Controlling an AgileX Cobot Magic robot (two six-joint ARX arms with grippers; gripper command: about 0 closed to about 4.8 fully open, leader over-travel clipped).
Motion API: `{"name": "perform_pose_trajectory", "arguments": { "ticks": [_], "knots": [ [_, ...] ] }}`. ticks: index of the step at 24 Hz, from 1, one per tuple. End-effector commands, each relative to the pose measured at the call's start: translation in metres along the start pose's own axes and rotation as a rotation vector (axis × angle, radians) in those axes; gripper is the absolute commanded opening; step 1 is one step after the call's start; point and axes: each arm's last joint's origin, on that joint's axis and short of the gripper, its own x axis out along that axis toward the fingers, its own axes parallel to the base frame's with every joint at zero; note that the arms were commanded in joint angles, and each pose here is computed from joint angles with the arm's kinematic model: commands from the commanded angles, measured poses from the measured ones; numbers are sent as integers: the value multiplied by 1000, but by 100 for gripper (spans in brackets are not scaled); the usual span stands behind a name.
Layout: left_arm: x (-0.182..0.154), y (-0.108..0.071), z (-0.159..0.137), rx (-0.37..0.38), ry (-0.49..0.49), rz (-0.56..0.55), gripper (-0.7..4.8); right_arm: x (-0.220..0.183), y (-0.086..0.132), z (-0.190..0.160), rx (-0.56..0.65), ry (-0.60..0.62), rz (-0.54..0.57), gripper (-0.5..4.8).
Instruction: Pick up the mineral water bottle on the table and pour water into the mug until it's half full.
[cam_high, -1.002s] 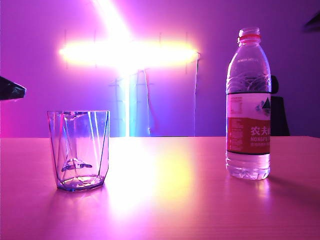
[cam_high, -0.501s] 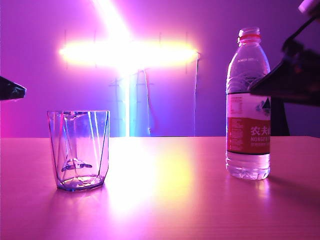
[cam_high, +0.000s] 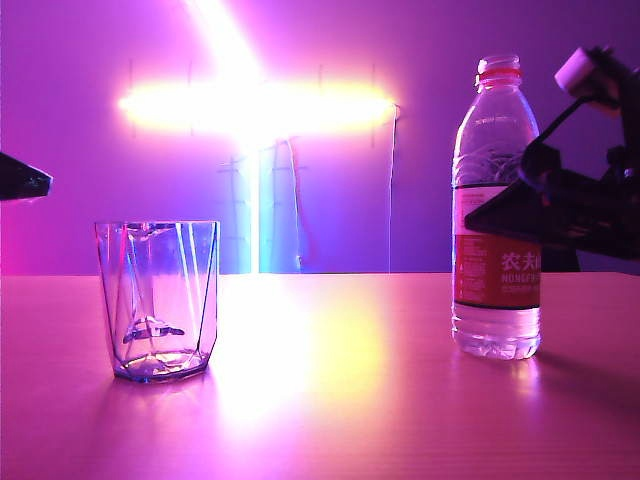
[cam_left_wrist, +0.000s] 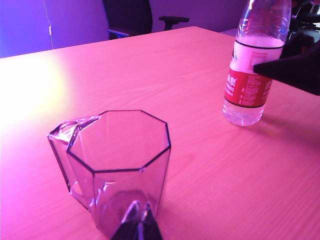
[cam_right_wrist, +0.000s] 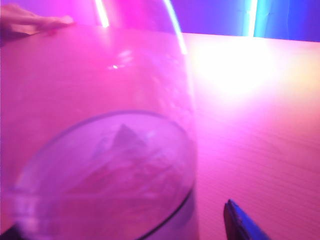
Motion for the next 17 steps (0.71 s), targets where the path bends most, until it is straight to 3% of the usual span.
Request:
{"name": "perform_pose_trajectory", "arguments": {
  "ticks": [1,10,12,17],
  "knots": [
    [0,0,3,-4,-16,1,-2,8,-3,3,11,-41,7,479],
    [0,0,3,-4,-17,1,-2,15,-4,2,16,-31,51,479],
    [0,0,3,-4,-17,1,-2,15,-4,2,62,-30,61,356],
    [0,0,3,-4,-17,1,-2,15,-3,2,62,-29,71,304]
  ]
}}
